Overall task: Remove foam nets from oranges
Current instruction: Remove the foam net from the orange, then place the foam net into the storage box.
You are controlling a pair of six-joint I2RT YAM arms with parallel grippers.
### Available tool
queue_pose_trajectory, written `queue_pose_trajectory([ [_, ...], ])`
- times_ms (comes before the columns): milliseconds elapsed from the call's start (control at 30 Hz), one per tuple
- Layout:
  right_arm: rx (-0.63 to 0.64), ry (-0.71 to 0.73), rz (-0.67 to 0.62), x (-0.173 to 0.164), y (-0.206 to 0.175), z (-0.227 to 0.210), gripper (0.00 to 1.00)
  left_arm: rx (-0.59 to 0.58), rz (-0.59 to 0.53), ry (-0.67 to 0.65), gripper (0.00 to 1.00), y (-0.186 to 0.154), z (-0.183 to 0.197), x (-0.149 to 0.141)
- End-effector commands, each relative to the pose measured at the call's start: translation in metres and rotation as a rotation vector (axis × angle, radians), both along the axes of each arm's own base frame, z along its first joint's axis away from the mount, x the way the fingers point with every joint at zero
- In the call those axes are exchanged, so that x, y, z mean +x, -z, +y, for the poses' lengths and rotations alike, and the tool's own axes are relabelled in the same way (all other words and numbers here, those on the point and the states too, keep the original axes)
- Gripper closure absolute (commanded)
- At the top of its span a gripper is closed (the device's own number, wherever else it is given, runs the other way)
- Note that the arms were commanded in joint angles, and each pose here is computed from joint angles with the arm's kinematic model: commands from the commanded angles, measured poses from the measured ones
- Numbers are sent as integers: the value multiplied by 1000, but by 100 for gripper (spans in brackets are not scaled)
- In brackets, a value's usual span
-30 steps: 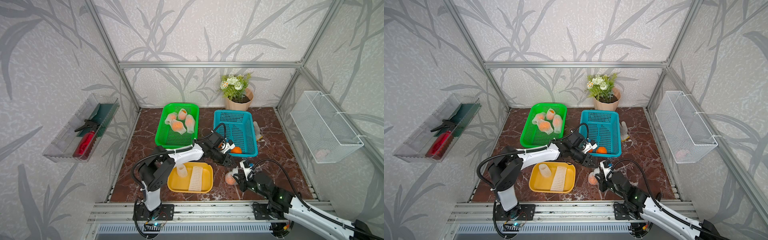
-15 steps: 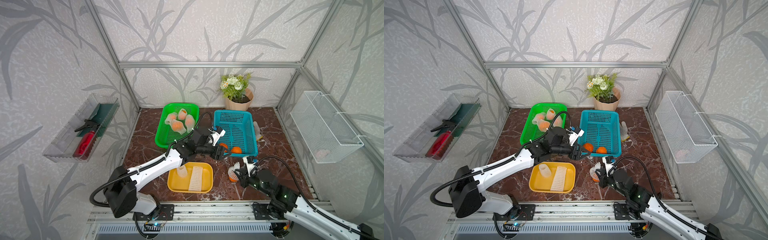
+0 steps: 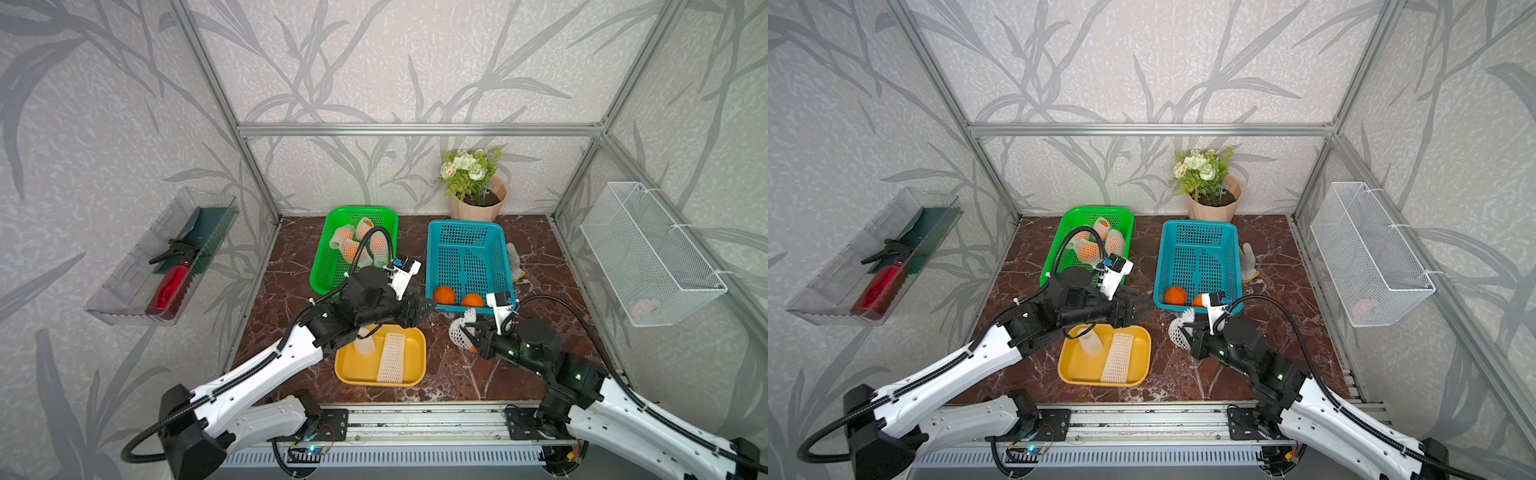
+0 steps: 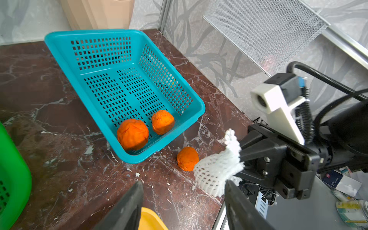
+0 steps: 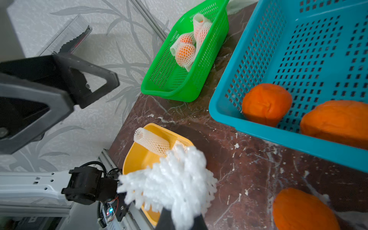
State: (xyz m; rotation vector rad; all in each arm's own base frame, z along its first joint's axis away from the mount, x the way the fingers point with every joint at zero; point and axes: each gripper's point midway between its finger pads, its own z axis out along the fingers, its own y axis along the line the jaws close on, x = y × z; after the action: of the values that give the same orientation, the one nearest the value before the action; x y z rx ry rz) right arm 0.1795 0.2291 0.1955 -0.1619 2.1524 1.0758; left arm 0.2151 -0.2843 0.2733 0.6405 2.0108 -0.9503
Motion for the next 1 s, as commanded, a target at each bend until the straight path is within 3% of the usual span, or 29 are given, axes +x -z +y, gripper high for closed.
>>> queue_pose_trajectory([
  [0,64,-61,166,-9,2,24,91,26,45,-43,36,23,16,-13],
  [200,172,-68,207,-4,-2,41,89,-22,36,12,35,38,13,-39],
  [500,210,-41,246,-12,7,30,88,-79,69,57,36,55,-15,-36],
  [800,215,-23,238,-15,6,21,87,-82,152,177,46,69,-47,-42],
  [967,224,-15,247,-16,10,18,87,-89,135,176,50,67,-49,-39],
])
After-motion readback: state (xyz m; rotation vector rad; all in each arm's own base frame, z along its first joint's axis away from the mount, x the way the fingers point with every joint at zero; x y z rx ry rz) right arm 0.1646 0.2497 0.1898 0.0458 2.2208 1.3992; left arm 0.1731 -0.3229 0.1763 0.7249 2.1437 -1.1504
